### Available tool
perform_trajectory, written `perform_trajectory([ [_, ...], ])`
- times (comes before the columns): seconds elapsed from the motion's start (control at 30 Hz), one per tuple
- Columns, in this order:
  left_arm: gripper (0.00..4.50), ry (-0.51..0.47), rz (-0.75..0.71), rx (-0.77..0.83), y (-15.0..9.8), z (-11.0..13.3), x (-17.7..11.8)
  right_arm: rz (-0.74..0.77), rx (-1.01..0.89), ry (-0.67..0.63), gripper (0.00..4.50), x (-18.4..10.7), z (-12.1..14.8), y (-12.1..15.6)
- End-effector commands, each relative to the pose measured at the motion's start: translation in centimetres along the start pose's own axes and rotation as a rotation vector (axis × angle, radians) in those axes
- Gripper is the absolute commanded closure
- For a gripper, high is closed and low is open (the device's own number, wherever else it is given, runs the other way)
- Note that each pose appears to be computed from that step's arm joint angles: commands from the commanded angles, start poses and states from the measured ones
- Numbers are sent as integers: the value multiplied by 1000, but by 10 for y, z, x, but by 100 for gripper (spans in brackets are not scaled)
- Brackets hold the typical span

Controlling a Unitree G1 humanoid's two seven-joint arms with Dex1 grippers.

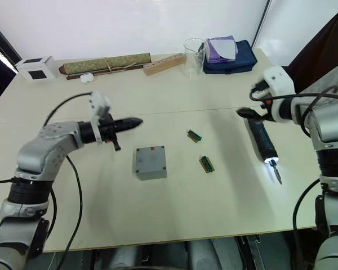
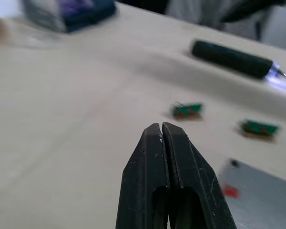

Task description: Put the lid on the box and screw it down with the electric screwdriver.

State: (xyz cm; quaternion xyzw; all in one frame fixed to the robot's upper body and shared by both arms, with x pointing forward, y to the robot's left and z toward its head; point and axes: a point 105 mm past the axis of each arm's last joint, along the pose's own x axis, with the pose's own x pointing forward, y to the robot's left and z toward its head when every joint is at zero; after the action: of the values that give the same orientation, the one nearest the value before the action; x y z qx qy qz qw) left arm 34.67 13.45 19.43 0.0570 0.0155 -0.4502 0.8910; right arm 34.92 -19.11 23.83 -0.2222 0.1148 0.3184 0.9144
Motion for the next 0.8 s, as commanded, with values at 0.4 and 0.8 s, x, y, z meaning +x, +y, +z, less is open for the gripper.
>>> perform_trajectory([
  [0.4, 450, 332, -96, 82, -37, -77, -25, 591, 34, -6, 3, 20, -51, 177],
  [0.8, 450, 288, -187, 121, -43, -74, 12, 627, 52, -31, 3, 32, -42, 197],
])
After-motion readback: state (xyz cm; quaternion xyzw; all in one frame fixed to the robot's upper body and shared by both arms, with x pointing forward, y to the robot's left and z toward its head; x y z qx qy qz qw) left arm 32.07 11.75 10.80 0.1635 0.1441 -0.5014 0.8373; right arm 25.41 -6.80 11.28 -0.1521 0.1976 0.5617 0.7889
